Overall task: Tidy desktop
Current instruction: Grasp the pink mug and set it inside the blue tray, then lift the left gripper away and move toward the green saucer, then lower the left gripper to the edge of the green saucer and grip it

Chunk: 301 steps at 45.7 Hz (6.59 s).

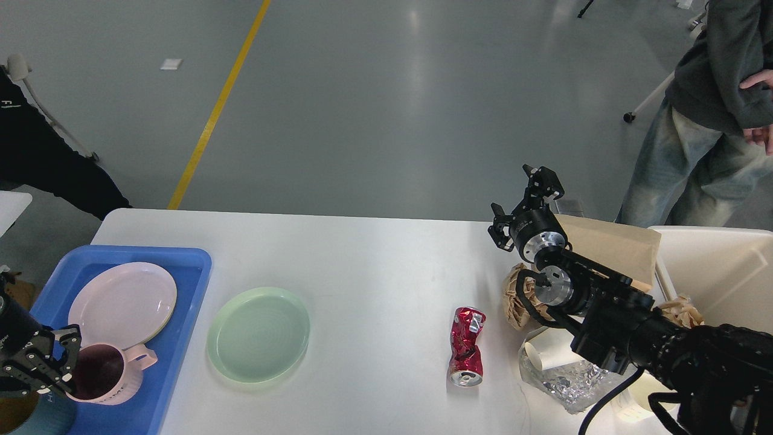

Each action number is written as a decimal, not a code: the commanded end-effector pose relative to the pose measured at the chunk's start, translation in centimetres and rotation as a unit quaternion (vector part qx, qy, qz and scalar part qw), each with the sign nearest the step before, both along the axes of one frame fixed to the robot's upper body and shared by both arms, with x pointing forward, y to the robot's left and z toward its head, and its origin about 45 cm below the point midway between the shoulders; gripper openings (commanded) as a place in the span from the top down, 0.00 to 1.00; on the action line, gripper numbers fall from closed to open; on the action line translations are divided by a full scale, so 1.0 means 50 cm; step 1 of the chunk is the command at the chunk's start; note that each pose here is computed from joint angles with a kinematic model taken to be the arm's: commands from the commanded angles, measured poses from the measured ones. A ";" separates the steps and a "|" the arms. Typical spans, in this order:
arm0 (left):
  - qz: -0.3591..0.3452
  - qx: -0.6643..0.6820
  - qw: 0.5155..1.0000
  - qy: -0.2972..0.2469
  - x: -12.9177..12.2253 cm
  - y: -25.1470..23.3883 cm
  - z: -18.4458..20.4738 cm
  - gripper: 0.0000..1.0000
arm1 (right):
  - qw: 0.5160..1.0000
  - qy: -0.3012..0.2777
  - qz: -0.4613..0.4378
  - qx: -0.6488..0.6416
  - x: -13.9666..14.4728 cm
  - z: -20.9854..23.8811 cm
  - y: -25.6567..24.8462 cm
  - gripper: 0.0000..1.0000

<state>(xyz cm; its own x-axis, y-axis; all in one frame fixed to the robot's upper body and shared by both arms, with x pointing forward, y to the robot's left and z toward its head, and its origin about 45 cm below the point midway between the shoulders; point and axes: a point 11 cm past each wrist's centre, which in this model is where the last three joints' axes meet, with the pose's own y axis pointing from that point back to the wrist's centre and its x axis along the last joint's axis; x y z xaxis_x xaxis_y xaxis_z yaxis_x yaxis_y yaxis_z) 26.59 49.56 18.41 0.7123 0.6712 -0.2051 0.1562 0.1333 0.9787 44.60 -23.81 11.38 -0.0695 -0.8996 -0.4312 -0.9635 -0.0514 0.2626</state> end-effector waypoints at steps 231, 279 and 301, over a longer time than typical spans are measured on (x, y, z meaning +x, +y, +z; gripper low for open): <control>-0.145 0.025 0.983 -0.108 0.197 -0.334 -0.183 0.08 | 1.000 0.000 0.000 0.000 0.000 0.000 0.000 0.00; -0.140 0.033 0.985 -0.090 0.170 -0.317 -0.205 0.43 | 1.000 0.000 0.000 0.000 0.000 0.000 0.000 0.00; -0.157 0.000 0.987 -0.028 0.139 -0.322 -0.202 1.00 | 1.000 0.000 0.000 0.000 0.000 0.000 0.000 0.00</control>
